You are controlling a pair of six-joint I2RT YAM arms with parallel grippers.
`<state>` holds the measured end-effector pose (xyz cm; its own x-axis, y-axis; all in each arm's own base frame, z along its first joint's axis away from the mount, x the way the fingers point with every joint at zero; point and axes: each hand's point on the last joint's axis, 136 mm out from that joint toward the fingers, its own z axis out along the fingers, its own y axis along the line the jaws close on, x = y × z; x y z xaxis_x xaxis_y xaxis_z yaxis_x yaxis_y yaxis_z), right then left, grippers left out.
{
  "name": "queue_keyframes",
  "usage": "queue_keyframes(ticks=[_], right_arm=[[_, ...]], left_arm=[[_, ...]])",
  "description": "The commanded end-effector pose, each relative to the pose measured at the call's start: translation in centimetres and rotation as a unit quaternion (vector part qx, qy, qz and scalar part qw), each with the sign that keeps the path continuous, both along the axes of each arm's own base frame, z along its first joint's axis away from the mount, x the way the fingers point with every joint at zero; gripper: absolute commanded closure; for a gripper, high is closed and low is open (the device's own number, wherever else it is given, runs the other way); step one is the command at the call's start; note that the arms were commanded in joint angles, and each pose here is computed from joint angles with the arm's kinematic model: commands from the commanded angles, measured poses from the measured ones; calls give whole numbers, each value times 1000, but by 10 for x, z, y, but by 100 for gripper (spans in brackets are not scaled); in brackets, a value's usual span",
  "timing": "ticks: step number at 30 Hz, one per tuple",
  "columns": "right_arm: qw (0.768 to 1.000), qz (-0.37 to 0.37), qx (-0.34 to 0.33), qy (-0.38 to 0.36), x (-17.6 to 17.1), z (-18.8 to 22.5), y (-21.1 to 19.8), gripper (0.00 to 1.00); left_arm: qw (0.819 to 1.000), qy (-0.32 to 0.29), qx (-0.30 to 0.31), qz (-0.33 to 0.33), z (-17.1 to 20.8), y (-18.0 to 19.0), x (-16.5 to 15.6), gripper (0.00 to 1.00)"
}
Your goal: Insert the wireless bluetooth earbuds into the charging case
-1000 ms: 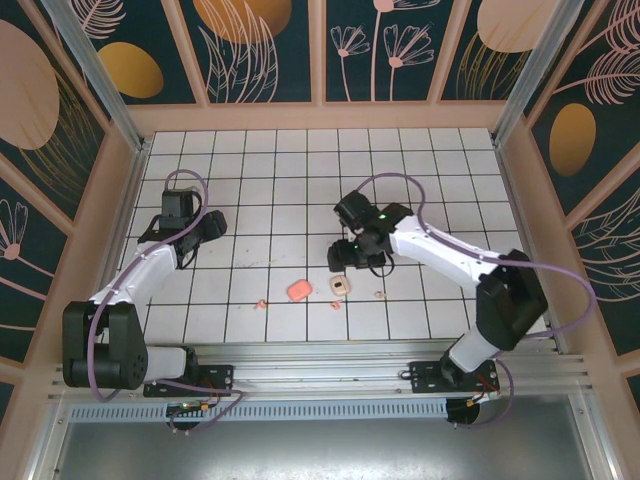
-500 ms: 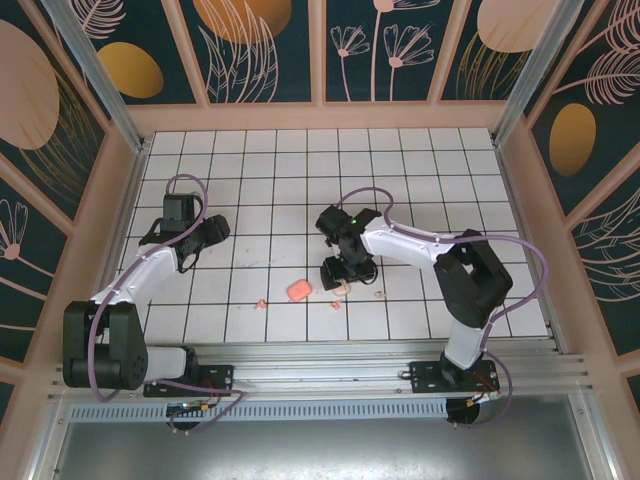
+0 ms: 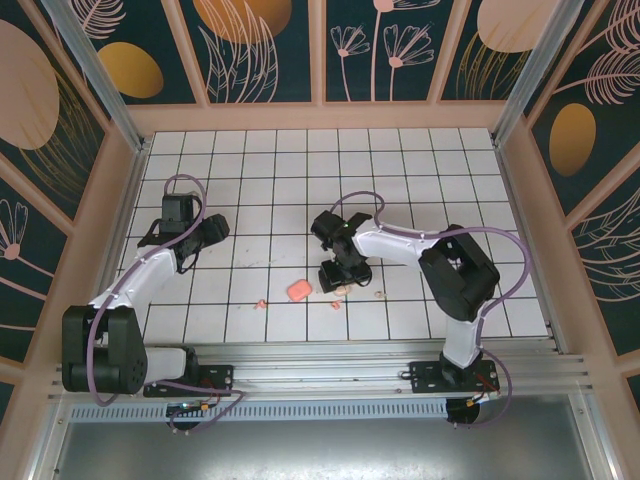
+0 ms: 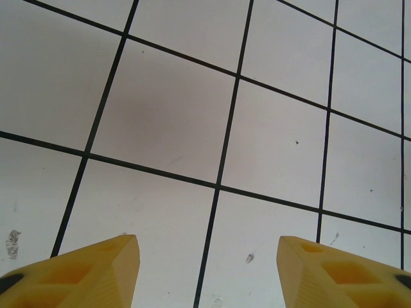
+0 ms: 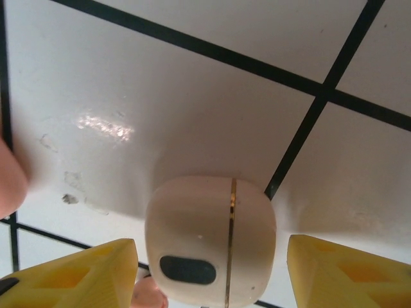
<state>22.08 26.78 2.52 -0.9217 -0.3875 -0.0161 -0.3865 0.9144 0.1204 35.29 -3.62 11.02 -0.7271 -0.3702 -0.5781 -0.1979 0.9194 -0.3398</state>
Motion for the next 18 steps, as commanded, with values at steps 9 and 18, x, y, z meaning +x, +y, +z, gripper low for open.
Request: queue_keyframes(ticks=[9, 18], right_arm=[[998, 23, -41, -33, -4, -17, -4, 48], [983, -30, 59, -169, 38, 38, 16, 56]], left_arm=[[1000, -26, 0, 14, 15, 4, -2, 41], [998, -13, -40, -52, 36, -21, 4, 46]])
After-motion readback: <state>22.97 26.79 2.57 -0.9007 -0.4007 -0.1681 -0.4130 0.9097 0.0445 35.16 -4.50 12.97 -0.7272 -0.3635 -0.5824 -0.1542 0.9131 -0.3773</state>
